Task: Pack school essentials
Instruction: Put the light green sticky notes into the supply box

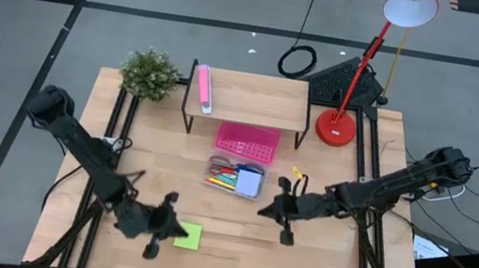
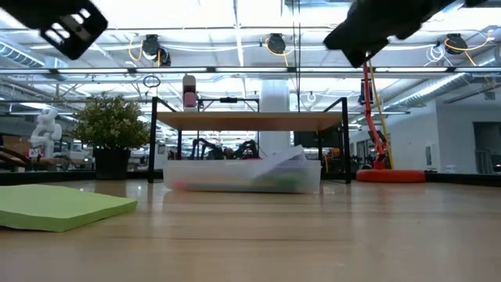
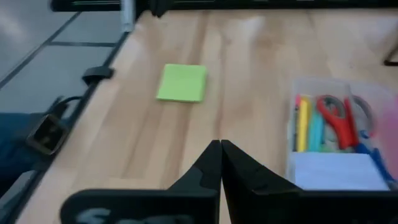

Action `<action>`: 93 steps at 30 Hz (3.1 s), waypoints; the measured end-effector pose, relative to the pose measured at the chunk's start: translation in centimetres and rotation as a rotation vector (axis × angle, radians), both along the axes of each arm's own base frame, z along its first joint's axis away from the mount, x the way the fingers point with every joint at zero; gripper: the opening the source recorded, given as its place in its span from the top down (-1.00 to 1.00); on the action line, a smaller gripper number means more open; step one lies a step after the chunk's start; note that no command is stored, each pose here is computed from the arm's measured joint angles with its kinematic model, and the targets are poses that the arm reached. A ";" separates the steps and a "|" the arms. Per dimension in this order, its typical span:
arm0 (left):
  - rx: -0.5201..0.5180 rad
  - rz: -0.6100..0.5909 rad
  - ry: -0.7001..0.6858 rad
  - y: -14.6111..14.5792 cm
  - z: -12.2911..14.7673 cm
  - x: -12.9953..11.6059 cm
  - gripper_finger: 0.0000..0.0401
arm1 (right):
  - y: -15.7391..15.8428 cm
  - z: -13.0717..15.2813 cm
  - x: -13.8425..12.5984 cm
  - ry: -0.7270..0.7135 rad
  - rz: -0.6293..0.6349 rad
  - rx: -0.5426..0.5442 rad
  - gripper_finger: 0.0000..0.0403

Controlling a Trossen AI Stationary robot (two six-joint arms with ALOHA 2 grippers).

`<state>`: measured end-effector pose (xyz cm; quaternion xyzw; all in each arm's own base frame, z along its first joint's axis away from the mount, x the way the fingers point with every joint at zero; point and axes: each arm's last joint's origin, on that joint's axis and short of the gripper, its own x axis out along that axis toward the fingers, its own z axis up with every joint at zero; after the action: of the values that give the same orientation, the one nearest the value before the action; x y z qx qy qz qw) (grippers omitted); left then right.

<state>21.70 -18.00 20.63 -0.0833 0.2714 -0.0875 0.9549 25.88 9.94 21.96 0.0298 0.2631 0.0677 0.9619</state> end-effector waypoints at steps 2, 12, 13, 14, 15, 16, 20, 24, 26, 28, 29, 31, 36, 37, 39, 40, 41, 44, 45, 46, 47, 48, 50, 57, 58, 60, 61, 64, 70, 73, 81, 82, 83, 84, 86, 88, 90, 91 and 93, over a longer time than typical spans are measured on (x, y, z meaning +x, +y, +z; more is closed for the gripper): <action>0.003 -0.035 0.038 -1.3 -0.6 0.2 0.86 | 0.6 0.0 -0.2 -0.004 0.012 -0.008 1.00; 0.147 0.014 0.280 -5.9 -4.3 1.0 0.25 | 2.1 -0.2 -0.8 0.005 0.047 0.007 1.00; 0.172 0.031 0.303 -6.2 -4.6 1.0 0.20 | 2.2 -0.2 -0.9 0.006 0.051 0.011 1.00; 0.206 0.045 0.325 -6.3 -5.0 1.0 0.15 | 2.4 -0.2 -1.0 0.006 0.056 0.012 1.00; 0.244 0.058 0.346 -6.5 -5.3 1.1 0.11 | 2.5 -0.2 -1.1 0.006 0.064 0.012 1.00; 0.278 0.065 0.359 -6.7 -5.5 1.1 0.08 | 2.7 -0.2 -1.1 0.006 0.071 0.013 1.00; 0.370 0.045 0.371 -7.7 -6.0 1.5 0.05 | 3.3 -0.1 -1.4 0.003 0.094 0.014 1.00; 0.423 0.021 0.383 -8.3 -6.6 1.8 0.05 | 3.7 -0.1 -1.6 0.003 0.108 0.014 1.00; 0.463 0.033 0.387 -8.3 -6.9 1.9 0.05 | 3.7 -0.1 -1.6 0.002 0.108 0.014 1.00; 0.497 0.044 0.394 -8.2 -7.4 1.9 0.05 | 3.7 -0.1 -1.6 0.002 0.108 0.014 1.00; 0.514 0.045 0.398 -8.1 -7.5 1.9 0.05 | 3.7 -0.1 -1.6 0.003 0.107 0.014 1.00; 0.526 0.035 0.398 -8.1 -7.6 1.9 0.07 | 3.6 -0.1 -1.6 0.002 0.106 0.013 1.00; 0.541 0.021 0.400 -8.1 -7.6 1.9 0.29 | 3.6 -0.2 -1.6 0.006 0.107 0.012 1.00; 0.546 0.015 0.402 -8.1 -7.6 1.9 0.35 | 3.6 -0.2 -1.6 0.006 0.107 0.012 1.00; 0.543 0.007 0.414 -8.1 -7.7 1.8 0.47 | 3.6 -0.2 -1.6 0.007 0.107 0.010 1.00; 0.543 0.003 0.422 -8.1 -7.7 1.8 0.53 | 3.6 -0.2 -1.6 0.008 0.107 0.010 1.00; 0.546 0.002 0.428 -8.1 -7.7 1.7 0.59 | 3.6 -0.2 -1.6 0.008 0.108 0.009 1.00; 0.552 -0.006 0.435 -8.0 -7.7 1.7 0.74 | 3.6 -0.2 -1.6 0.009 0.109 0.008 1.00; 0.554 -0.005 0.436 -8.0 -7.8 1.7 0.79 | 3.6 -0.2 -1.6 0.009 0.109 0.008 1.00; 0.557 -0.004 0.436 -8.0 -7.8 1.7 0.84 | 3.6 -0.2 -1.6 0.009 0.109 0.008 1.00; 0.564 0.000 0.434 -7.9 -7.7 1.7 0.89 | 3.6 -0.2 -1.6 0.009 0.109 0.008 1.00; 0.571 0.005 0.430 -7.9 -7.7 1.6 0.94 | 3.6 -0.2 -1.6 0.009 0.109 0.008 1.00; 0.580 0.012 0.428 -7.7 -7.5 1.6 0.98 | 3.6 -0.2 -1.6 0.009 0.109 0.008 1.00; 0.619 0.094 0.487 -6.7 -7.6 1.1 0.98 | 3.6 -0.2 -1.6 0.009 0.110 0.007 1.00; 0.617 0.100 0.490 -6.7 -7.6 1.1 0.98 | 3.6 -0.2 -1.6 0.009 0.110 0.007 1.00; 0.593 0.123 0.490 -6.7 -7.6 1.1 0.95 | 3.6 -0.2 -1.6 0.009 0.110 0.008 1.00; 0.579 0.131 0.495 -6.7 -7.6 1.0 0.93 | 3.6 -0.2 -1.6 0.009 0.110 0.008 1.00; 0.524 0.154 0.511 -7.0 -7.6 0.8 0.78 | 3.6 -0.2 -1.6 0.009 0.110 0.008 1.00; 0.485 0.172 0.487 -8.0 -7.6 -0.4 0.26 | 3.6 -0.2 -1.6 0.008 0.112 0.005 1.00; 0.475 0.197 0.484 -8.1 -7.6 -0.7 0.03 | 3.6 -0.2 -1.6 0.009 0.110 0.008 1.00; 0.598 0.202 0.490 -7.6 -8.7 -0.5 -0.13 | 3.6 -0.2 -1.6 0.009 0.109 0.009 1.00; 0.604 0.206 0.497 -7.5 -8.9 -0.4 -0.13 | 3.6 -0.2 -1.6 0.009 0.109 0.010 1.00; 0.611 0.209 0.508 -7.4 -9.2 -0.3 -0.13 | 3.6 -0.2 -1.6 0.009 0.109 0.011 1.00; 0.612 0.216 0.520 -7.4 -9.4 -0.3 -0.13 | 3.7 -0.2 -1.7 0.009 0.110 0.011 1.00; 0.597 0.253 0.535 -7.2 -9.5 -0.4 -0.13 | 3.7 -0.2 -1.7 0.010 0.111 0.011 1.00; 0.591 0.288 0.548 -7.0 -9.6 -0.5 -0.09 | 3.7 -0.2 -1.7 0.010 0.112 0.011 1.00; 0.595 0.294 0.569 -6.8 -9.6 -0.7 -0.02 | 3.7 -0.2 -1.7 0.009 0.114 0.010 1.00; 0.601 0.292 0.577 -6.8 -9.6 -0.8 0.03 | 3.7 -0.2 -1.7 0.009 0.115 0.009 1.00; 0.608 0.286 0.583 -6.8 -9.6 -0.8 0.13 | 3.7 -0.2 -1.7 0.009 0.114 0.010 1.00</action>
<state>20.87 -24.81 11.02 0.1432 0.5284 0.1563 0.8221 24.17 13.68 21.76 0.0199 0.2685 0.1236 0.9551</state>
